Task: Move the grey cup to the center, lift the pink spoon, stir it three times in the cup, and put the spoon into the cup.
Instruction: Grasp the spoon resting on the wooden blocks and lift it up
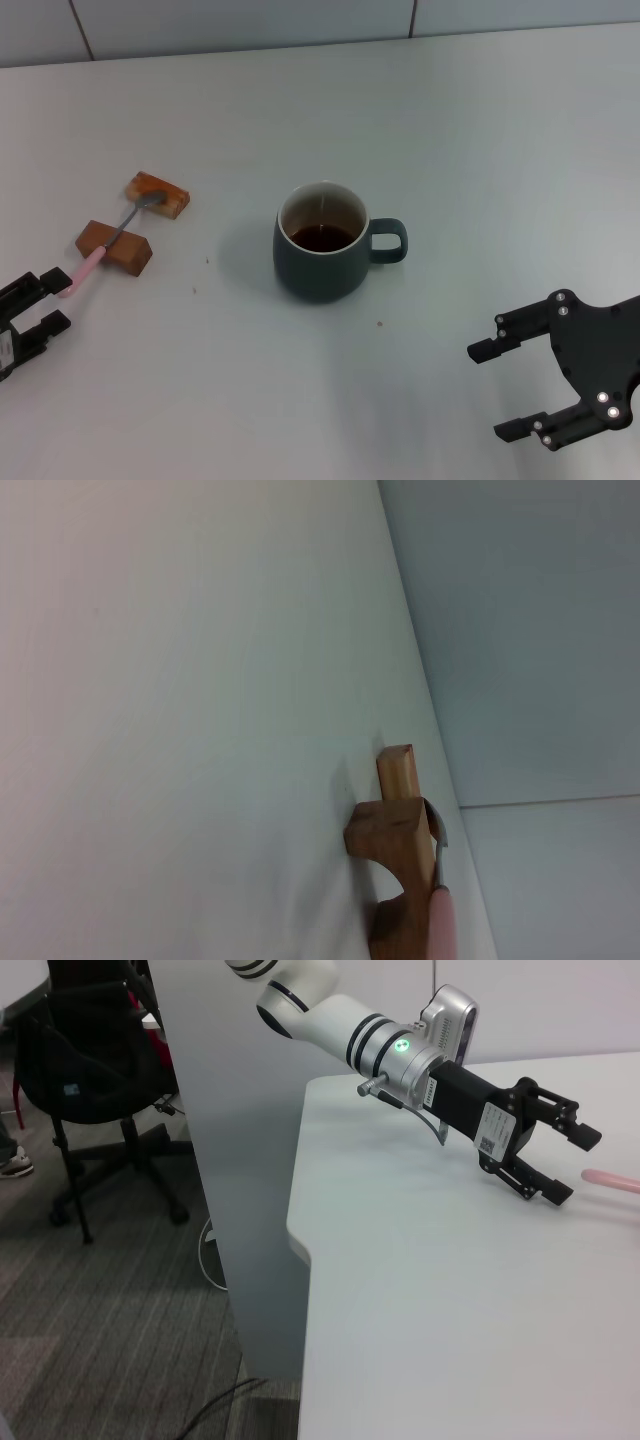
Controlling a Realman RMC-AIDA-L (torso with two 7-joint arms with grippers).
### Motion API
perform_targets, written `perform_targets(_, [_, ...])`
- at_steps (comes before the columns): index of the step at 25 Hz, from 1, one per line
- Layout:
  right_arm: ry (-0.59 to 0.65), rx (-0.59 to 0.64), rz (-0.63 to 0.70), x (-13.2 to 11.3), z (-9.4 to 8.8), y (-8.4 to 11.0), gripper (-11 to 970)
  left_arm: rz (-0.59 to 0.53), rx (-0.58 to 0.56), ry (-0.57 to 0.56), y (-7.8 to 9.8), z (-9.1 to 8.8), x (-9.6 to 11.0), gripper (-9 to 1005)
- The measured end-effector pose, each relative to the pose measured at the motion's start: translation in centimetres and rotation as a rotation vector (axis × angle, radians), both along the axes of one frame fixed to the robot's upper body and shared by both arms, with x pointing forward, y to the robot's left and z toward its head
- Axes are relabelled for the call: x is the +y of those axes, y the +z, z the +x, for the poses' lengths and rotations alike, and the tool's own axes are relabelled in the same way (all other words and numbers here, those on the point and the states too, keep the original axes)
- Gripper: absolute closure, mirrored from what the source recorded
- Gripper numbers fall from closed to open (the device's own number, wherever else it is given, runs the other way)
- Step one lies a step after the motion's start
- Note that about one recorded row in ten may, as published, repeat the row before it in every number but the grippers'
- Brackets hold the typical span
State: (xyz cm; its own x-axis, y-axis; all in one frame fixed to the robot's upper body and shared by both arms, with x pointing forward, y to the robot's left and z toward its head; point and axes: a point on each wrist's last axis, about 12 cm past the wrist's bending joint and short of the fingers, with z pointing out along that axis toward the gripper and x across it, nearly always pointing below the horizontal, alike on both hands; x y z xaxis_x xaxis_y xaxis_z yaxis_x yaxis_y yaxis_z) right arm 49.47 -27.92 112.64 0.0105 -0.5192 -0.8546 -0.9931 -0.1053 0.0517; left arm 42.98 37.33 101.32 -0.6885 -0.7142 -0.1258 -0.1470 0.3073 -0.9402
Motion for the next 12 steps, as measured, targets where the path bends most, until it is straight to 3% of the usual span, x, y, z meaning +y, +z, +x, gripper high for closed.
perform_targets(12, [0.001, -0.001, 0.0, 0.03, 0.04, 0.03, 266, -0.002, -0.002, -0.008, 0.1, 0.66, -0.28, 323])
